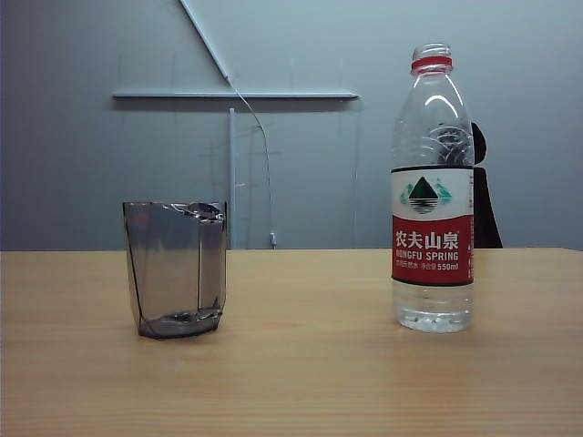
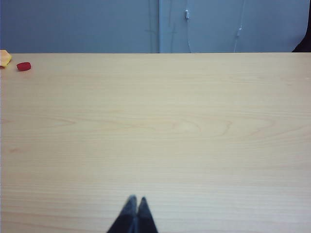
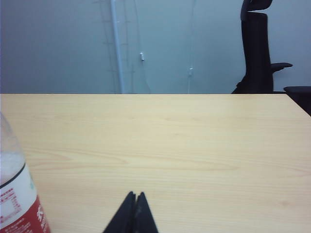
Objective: Pick up the mineral water bottle on the table and pour water into the mug until it's half full.
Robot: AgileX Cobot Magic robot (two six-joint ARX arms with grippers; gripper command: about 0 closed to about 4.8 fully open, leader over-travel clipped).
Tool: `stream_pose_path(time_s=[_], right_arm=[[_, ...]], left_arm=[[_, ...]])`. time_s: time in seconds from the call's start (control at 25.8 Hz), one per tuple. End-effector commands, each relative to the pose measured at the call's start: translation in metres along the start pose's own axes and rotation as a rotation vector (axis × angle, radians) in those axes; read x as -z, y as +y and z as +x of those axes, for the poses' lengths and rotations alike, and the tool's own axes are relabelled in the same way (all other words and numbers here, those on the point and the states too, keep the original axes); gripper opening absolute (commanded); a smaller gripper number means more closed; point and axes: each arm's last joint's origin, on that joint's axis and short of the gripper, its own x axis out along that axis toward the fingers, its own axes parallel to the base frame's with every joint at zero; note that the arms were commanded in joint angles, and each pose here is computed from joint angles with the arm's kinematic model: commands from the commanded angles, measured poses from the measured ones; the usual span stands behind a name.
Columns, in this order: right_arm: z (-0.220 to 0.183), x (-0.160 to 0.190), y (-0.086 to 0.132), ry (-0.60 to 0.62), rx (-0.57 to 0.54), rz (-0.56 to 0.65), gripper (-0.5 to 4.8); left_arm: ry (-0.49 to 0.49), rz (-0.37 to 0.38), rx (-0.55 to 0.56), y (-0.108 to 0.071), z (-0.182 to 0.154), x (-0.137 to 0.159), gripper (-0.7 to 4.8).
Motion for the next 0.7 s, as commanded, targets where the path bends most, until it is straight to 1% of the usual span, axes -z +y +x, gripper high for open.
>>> stream_pose_path(time_s=[0.04, 0.16, 0.39, 0.47, 0.5, 0.58, 0.7], right_arm=[[0.000, -0.001, -0.001, -0.025, 0.022, 0.035, -0.05], [0.000, -0.001, -0.001, -0.023, 0.028, 0.084, -0.05], [0.000, -0.001, -0.001, -0.023, 0.027, 0.108, -0.05], [0.000, -0.001, -0.001, -0.024, 0.026, 0.145, -0.05], [0.000, -0.001, 0.000, -0.021, 0.009, 0.163, -0.05], [0.000, 0.000, 0.000, -0.008, -0.016, 0.164, -0.04], [0.000, 0.003, 0.002, 0.030, -0.079, 0.169, -0.04]], left_arm=[[-0.014, -0.003, 0.000, 0.000, 0.000, -0.002, -0.02], [-0.014, -0.003, 0.000, 0.000, 0.000, -0.002, -0.02], [-0.014, -0.003, 0.000, 0.000, 0.000, -0.002, -0.02], [-0.014, -0.002, 0.010, -0.001, 0.000, -0.002, -0.02], [-0.014, 0.000, 0.024, -0.004, 0.000, -0.002, -0.02], [-0.016, 0.005, 0.071, -0.009, -0.001, -0.002, -0.02], [-0.020, 0.015, 0.205, -0.022, -0.003, -0.002, -0.02]])
